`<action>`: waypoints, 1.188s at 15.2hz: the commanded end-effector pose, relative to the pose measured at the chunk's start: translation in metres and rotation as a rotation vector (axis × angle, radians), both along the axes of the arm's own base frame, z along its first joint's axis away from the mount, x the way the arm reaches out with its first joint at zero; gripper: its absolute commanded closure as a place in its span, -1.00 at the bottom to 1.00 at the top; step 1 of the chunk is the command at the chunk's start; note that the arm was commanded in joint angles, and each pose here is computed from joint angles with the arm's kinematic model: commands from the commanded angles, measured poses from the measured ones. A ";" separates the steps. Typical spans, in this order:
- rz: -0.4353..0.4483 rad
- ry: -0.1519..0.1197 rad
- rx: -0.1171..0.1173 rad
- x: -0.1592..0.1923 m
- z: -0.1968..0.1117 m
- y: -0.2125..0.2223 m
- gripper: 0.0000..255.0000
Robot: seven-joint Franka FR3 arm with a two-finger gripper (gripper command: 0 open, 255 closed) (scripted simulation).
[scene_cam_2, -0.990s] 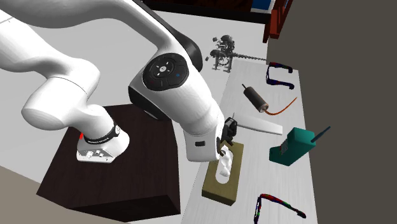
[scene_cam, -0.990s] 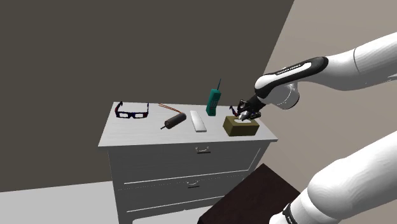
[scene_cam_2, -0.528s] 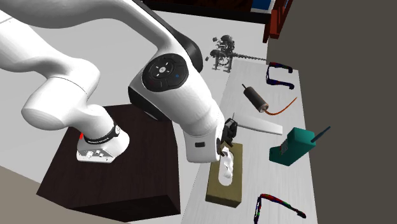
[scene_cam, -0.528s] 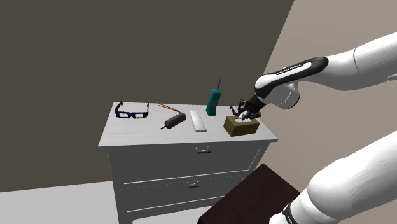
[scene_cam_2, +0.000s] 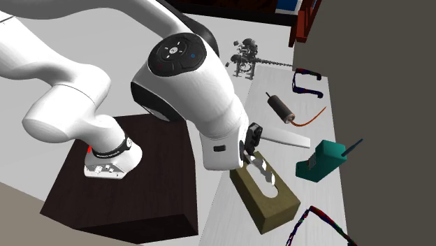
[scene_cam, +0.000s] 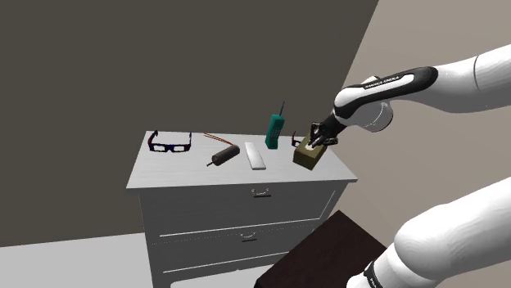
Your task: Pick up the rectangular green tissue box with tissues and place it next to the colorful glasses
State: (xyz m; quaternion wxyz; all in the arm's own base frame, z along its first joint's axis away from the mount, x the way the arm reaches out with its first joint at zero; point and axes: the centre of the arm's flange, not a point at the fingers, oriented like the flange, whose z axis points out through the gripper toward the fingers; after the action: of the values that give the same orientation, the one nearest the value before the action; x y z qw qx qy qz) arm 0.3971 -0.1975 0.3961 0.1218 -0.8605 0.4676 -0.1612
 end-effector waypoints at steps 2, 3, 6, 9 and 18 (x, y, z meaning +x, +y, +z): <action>0.000 0.001 0.000 0.000 0.016 0.001 1.00; 0.000 0.001 0.000 0.000 0.021 0.001 1.00; 0.000 0.001 0.000 0.000 0.037 0.001 1.00; 0.000 0.001 0.000 0.000 0.053 0.001 1.00; 0.000 0.001 0.000 0.000 0.101 0.001 1.00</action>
State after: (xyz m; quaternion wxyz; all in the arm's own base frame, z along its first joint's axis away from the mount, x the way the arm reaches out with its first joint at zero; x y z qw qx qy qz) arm 0.3973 -0.1965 0.4920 0.1217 -0.8605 0.4677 -0.1611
